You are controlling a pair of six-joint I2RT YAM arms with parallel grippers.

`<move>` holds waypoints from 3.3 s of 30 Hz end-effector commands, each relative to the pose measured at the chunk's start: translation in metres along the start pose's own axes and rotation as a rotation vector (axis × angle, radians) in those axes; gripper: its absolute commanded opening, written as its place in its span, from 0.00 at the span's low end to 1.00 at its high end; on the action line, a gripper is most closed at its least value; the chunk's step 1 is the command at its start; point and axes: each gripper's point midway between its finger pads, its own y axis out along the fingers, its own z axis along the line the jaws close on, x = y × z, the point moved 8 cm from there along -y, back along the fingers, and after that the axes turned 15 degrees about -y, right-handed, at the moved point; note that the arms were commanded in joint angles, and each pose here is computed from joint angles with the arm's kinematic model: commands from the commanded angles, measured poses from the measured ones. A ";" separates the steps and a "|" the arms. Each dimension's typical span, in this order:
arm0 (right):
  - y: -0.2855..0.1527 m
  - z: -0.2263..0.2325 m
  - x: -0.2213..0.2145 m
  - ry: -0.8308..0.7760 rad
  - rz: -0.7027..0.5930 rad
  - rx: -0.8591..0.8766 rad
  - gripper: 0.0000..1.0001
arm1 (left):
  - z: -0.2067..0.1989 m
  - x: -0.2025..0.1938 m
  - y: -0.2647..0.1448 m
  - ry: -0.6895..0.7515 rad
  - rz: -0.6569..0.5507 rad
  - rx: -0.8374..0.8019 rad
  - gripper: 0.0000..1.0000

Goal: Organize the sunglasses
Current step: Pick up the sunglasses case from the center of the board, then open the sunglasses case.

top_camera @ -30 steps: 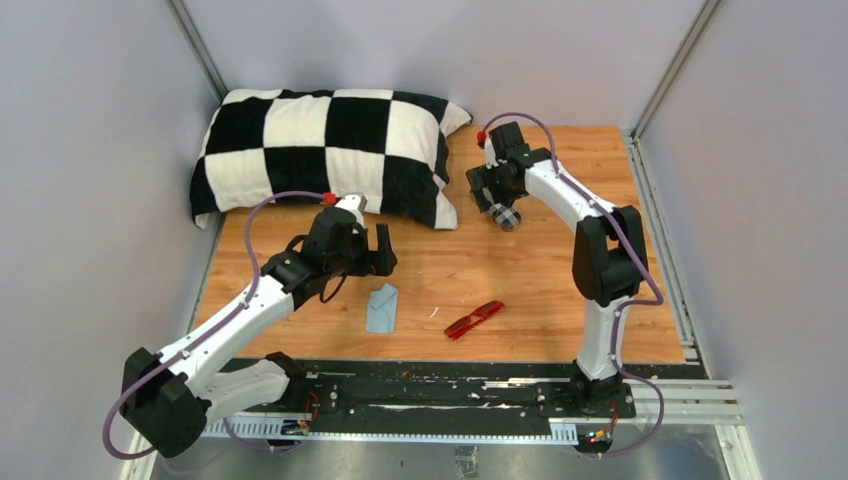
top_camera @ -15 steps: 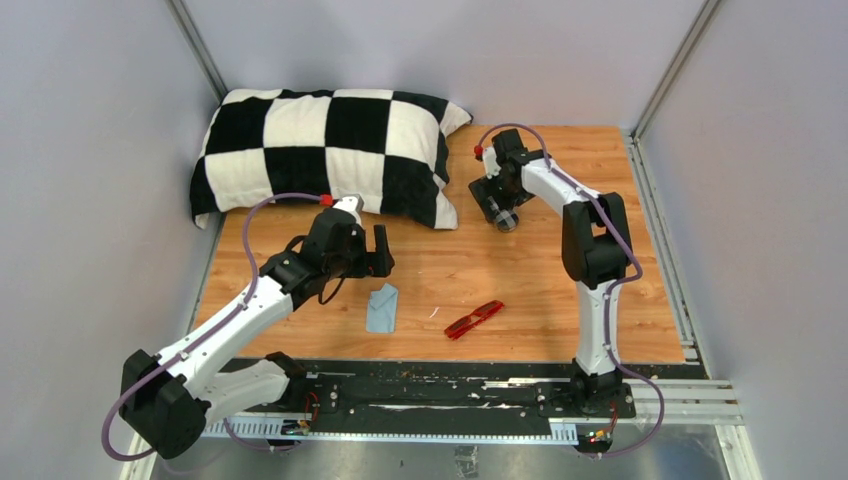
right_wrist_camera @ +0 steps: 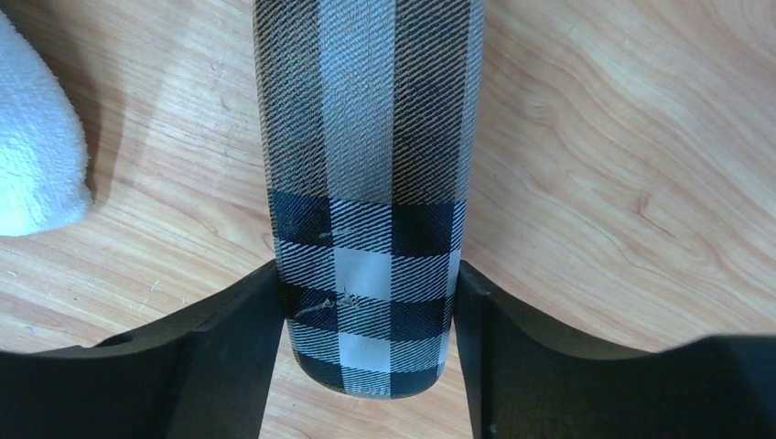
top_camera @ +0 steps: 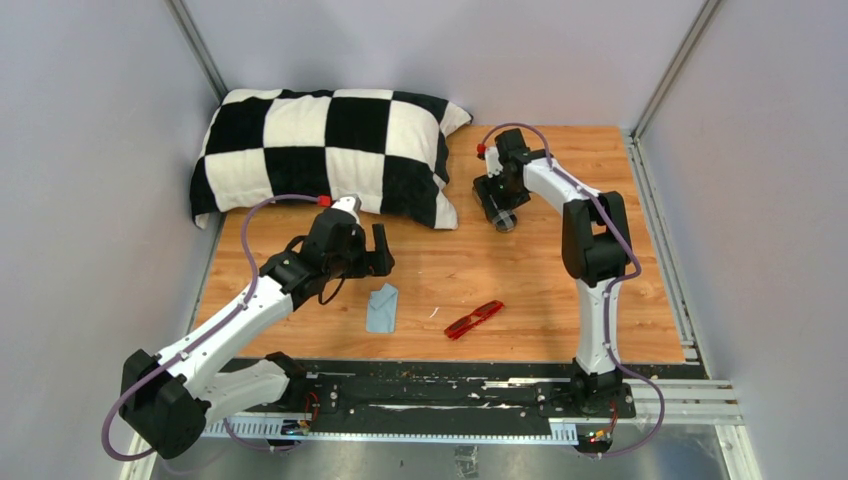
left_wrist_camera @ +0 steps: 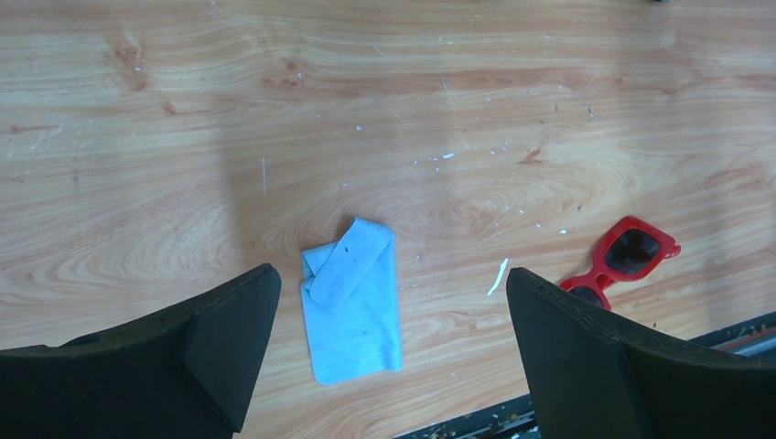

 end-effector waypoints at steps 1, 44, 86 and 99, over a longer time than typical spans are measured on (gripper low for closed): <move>0.004 -0.005 0.001 0.054 0.000 0.016 0.63 | 0.002 0.002 -0.001 -0.025 -0.031 0.028 1.00; -0.203 0.128 -0.046 0.547 -0.771 0.891 0.45 | -0.140 0.044 0.012 -0.311 0.270 -1.276 0.96; -0.211 0.134 -0.050 0.538 -0.753 0.932 0.46 | -0.135 0.035 0.046 -0.330 0.351 -1.169 1.00; -0.208 0.147 -0.044 0.505 -0.728 0.975 0.46 | -0.143 0.036 0.043 -0.333 0.356 -1.194 1.00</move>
